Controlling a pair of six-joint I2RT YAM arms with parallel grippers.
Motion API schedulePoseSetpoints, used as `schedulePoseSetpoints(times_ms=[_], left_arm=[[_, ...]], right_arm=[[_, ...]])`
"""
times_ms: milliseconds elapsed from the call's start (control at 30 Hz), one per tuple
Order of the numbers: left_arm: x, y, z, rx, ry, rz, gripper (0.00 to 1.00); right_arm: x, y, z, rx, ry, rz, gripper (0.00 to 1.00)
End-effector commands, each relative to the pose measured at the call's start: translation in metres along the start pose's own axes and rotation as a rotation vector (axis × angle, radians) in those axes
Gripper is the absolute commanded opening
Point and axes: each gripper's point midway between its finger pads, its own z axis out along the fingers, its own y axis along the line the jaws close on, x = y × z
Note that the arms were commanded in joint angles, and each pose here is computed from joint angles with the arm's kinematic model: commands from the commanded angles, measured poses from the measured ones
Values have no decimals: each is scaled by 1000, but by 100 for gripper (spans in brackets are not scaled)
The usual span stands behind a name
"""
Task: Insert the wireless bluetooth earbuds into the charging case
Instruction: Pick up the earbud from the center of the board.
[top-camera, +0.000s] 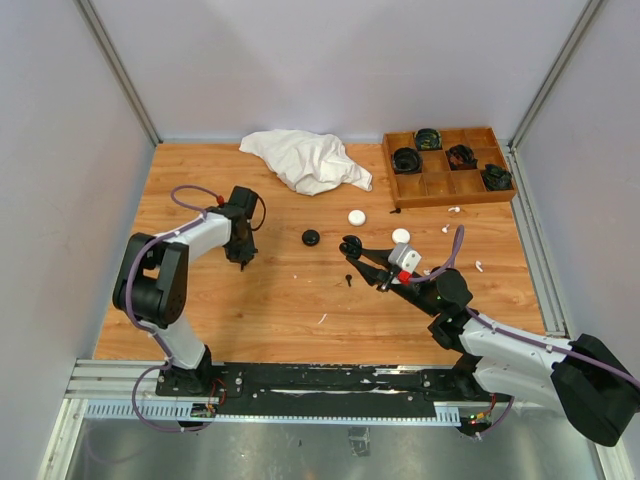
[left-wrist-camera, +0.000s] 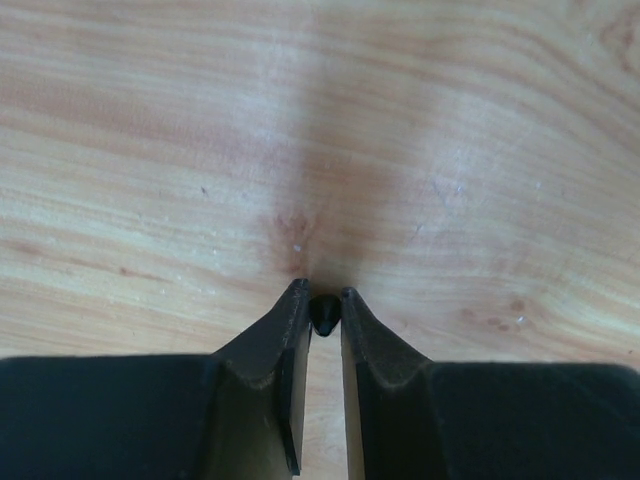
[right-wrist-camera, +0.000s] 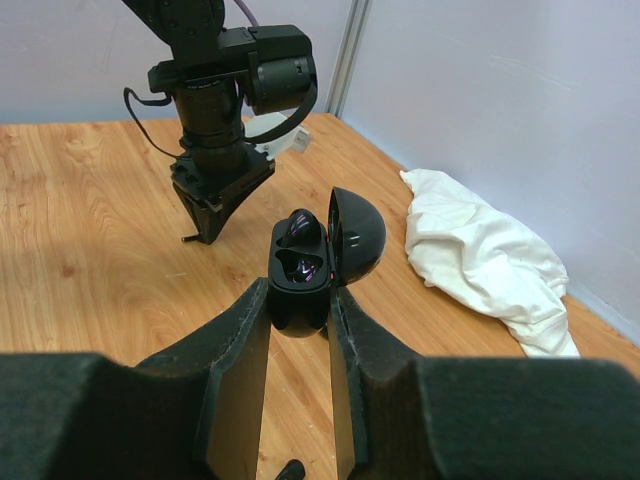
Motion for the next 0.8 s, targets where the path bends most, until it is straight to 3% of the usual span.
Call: schedulePoseSetpoints(times_ms=[0, 367, 767], left_arm=[[13, 0, -13, 16, 7, -5, 18], [-13, -32, -71, 174, -194, -82, 16], [-34, -97, -192, 493, -551, -140, 16]], right_arm=[[-15, 3, 3, -7, -48, -18, 1], [-18, 4, 7, -24, -50, -23, 1], [-27, 4, 13, -28, -72, -24, 1]])
